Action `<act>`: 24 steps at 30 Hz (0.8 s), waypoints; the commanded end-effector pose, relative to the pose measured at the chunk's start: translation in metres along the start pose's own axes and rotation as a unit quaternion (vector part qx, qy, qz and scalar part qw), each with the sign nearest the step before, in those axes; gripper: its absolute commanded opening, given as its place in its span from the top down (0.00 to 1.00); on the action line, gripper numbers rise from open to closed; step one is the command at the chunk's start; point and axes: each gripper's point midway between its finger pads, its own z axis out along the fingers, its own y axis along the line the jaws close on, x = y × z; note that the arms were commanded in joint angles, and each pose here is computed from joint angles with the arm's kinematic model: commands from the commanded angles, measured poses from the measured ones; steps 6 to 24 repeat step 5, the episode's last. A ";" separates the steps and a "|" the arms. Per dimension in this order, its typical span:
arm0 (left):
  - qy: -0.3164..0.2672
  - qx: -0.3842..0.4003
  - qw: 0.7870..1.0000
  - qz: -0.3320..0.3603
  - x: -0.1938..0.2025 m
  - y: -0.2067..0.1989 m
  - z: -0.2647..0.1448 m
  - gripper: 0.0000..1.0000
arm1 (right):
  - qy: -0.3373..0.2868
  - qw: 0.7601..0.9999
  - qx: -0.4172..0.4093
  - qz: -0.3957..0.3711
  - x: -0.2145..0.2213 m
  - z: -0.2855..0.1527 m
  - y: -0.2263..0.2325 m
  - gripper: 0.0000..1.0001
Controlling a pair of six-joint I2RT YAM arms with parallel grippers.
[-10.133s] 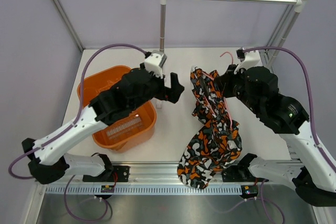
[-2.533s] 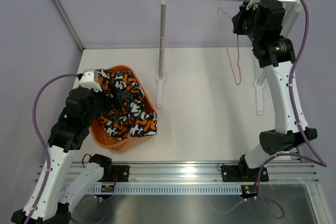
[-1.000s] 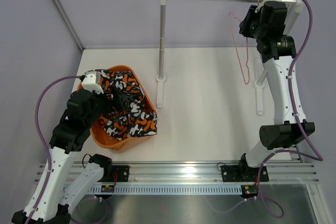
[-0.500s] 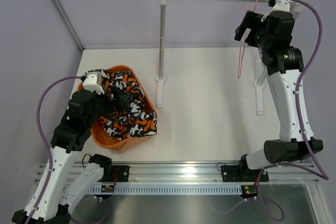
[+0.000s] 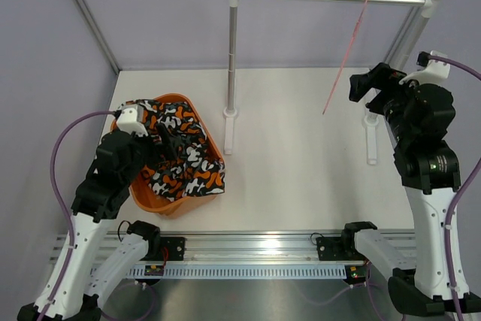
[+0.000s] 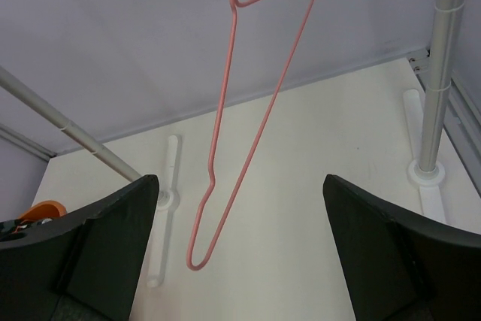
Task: Remove the shorts from the hanger
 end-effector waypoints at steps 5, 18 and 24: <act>-0.016 0.002 1.000 0.011 -0.004 0.000 0.002 0.01 | 0.000 0.999 -0.035 0.010 0.023 -0.020 0.002 0.00; -0.016 0.002 1.000 0.011 -0.004 0.000 0.002 0.01 | 0.000 0.999 -0.035 0.010 0.023 -0.020 0.002 0.00; -0.016 0.002 1.000 0.011 -0.004 0.000 0.002 0.01 | 0.000 0.999 -0.035 0.010 0.023 -0.020 0.002 0.00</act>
